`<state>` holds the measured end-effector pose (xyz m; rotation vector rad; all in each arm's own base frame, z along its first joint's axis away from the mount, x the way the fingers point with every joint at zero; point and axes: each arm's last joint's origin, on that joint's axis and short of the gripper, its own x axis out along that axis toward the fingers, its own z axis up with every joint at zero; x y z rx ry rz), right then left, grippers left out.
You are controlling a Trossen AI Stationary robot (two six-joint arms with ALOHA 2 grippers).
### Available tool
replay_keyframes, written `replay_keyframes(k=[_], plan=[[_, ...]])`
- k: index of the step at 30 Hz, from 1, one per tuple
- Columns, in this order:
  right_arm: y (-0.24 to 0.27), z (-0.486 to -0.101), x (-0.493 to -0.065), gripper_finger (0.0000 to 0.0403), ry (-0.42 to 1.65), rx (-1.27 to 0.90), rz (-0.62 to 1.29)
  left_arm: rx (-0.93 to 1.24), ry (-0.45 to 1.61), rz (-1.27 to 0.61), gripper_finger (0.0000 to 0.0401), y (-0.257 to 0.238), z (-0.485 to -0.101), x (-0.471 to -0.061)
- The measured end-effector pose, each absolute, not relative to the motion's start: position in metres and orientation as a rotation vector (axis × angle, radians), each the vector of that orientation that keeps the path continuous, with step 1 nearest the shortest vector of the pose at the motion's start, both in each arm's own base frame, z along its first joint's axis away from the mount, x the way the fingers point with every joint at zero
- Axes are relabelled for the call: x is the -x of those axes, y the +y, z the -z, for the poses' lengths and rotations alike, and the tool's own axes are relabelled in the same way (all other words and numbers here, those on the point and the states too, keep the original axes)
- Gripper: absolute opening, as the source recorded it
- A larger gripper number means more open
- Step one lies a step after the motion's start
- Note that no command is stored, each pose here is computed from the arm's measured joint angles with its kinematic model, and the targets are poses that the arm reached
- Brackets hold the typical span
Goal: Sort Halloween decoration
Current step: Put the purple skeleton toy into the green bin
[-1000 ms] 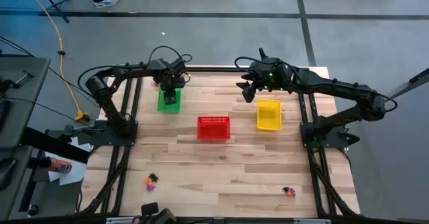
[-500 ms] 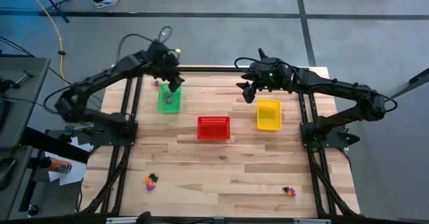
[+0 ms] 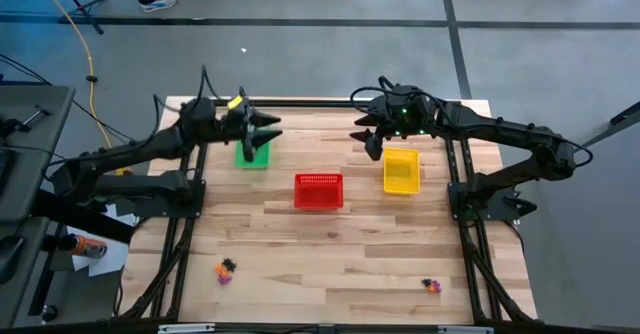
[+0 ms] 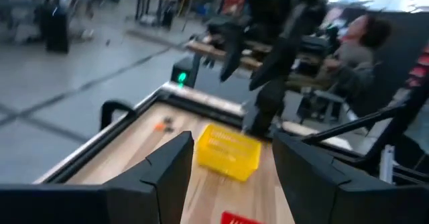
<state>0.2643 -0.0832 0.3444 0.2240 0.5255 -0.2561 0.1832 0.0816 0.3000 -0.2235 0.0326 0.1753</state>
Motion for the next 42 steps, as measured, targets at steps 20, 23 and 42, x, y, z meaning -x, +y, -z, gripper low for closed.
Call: replay_keyframes(k=[20, 23, 42], plan=[[-0.082, -0.353, -0.269, 0.0197, 0.431, -0.231, 0.165, 0.074, -0.008, -0.108, 0.0195, 0.063, -0.293, -0.190], [-0.081, -0.349, -0.267, 0.0197, 0.473, -0.278, 0.165, 0.076, -0.007, -0.144, 0.0195, 0.064, -0.293, -0.189], [0.076, -0.303, -0.230, 0.0197, 1.264, -0.711, 0.074, 0.076, -0.008, -0.215, 0.0195, 0.066, -0.293, -0.189]])
